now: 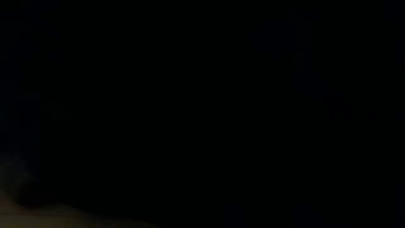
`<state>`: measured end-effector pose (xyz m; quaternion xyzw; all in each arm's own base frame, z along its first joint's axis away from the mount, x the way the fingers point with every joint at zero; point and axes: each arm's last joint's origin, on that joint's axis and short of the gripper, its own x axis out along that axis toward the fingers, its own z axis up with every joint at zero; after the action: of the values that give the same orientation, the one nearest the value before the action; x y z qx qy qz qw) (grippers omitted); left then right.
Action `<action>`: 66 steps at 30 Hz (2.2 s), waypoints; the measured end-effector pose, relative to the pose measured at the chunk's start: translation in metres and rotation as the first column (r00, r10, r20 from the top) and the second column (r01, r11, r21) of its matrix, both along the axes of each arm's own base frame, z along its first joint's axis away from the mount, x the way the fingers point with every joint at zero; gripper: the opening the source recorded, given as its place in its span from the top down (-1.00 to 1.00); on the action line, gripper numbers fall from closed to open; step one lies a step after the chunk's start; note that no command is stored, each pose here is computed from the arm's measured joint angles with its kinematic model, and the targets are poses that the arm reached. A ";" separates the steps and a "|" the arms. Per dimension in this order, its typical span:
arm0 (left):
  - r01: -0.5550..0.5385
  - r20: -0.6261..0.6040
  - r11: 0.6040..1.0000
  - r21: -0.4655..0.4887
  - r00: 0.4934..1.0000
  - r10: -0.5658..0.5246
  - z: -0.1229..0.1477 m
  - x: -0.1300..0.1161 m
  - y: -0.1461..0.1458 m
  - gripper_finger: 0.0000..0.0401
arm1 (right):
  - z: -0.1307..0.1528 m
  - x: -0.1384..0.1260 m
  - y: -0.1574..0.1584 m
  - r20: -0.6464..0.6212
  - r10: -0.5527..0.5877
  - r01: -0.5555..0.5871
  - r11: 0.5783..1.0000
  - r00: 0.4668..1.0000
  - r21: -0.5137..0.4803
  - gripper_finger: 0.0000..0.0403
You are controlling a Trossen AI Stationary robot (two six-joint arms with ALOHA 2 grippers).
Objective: Sort clothes
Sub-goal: Put the dark blue shorts into the white laundry bin
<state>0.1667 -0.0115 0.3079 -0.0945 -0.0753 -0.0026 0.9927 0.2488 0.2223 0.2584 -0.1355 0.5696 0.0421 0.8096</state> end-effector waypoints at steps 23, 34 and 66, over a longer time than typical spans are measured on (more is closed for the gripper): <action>0.000 0.002 1.000 0.001 1.000 0.000 0.000 0.000 0.000 1.00 | -0.055 0.006 -0.041 0.098 0.022 -0.032 0.994 0.995 0.101 0.87; 0.004 0.002 1.000 -0.026 1.000 -0.004 0.000 0.000 0.000 1.00 | 0.024 -0.014 -0.056 0.248 0.026 -0.073 0.980 0.968 0.185 0.94; 0.003 -0.004 1.000 -0.018 1.000 -0.003 0.000 0.000 0.000 1.00 | 0.193 -0.087 -0.168 0.972 -0.107 0.274 0.961 0.211 0.046 0.91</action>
<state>0.1668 -0.0115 0.3075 -0.1034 -0.0730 -0.0031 0.9920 0.1615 0.0545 0.4519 -0.1160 -0.0378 -0.1887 0.9744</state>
